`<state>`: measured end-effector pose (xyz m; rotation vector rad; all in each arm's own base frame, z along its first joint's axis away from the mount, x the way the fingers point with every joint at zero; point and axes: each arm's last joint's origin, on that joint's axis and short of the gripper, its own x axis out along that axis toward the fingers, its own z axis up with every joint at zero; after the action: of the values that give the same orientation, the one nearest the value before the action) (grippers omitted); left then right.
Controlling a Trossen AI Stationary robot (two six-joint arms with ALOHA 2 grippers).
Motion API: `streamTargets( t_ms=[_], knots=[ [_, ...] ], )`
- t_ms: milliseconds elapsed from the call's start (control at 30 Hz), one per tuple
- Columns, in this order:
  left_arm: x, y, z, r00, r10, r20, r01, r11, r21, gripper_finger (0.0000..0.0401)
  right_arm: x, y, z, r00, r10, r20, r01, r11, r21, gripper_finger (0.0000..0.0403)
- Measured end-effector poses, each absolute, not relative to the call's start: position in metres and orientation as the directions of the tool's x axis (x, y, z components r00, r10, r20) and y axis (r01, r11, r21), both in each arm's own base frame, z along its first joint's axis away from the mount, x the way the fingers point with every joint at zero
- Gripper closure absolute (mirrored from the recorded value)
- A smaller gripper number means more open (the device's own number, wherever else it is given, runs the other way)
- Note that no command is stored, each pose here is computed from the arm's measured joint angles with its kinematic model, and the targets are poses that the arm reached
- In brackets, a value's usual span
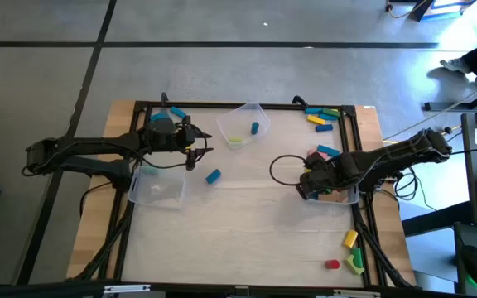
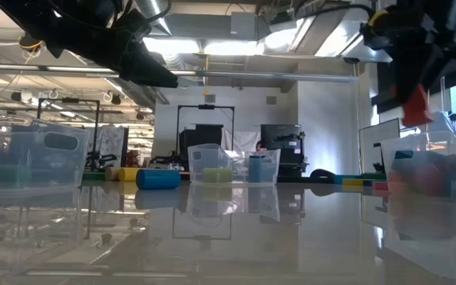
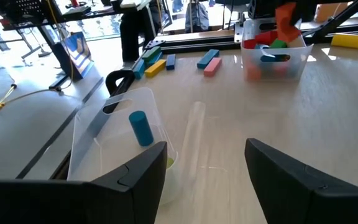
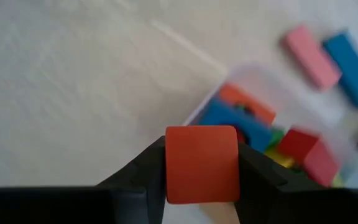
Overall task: Sort blocks by size
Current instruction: Put the orange arch block into the bottom right transparent bin, then put the blue cylindrical block into the top transparent bin
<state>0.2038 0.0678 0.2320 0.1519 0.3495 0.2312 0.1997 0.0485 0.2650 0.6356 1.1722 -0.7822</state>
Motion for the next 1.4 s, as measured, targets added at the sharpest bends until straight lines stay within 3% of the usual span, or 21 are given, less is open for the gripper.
streamTargets(
  t_ms=[233, 533, 767, 900, 1200, 1400],
  knots=[
    [0.204, 0.068, 0.232, 0.914, 0.25, -0.321, -0.197, 0.962, 0.188, 0.0189, 0.191, 0.054, 0.244, 0.099, -0.112, -0.989, 0.887, 0.46, 0.037, 0.0248],
    [0.204, 0.068, 0.233, 0.916, 0.252, -0.312, -0.189, 0.957, 0.219, 0.0189, 0.196, 0.046, 0.256, 0.072, 0.071, -0.995, 0.908, 0.408, 0.094, 0.0143],
    [0.204, 0.068, 0.233, 0.916, 0.252, -0.313, -0.192, 0.959, 0.209, 0.019, 0.21, 0.008, 0.282, 0.192, -0.137, -0.972, 0.913, 0.388, 0.126, 0.0108],
    [0.204, 0.068, 0.232, 0.912, 0.251, -0.324, -0.192, 0.96, 0.203, 0.019, 0.209, -0.016, 0.284, 0.162, -0.308, -0.937, 0.947, 0.314, 0.061, 0.0109],
    [0.204, 0.068, 0.232, 0.913, 0.251, -0.322, -0.194, 0.961, 0.199, 0.019, 0.202, -0.07, 0.277, 0.033, -0.34, -0.94, 0.97, 0.237, -0.052, 0.0109],
    [0.204, 0.068, 0.232, 0.912, 0.251, -0.324, -0.194, 0.961, 0.2, 0.019, 0.195, -0.097, 0.253, -0.007, -0.32, -0.947, 0.973, 0.216, -0.08, 0.011]
  ],
)
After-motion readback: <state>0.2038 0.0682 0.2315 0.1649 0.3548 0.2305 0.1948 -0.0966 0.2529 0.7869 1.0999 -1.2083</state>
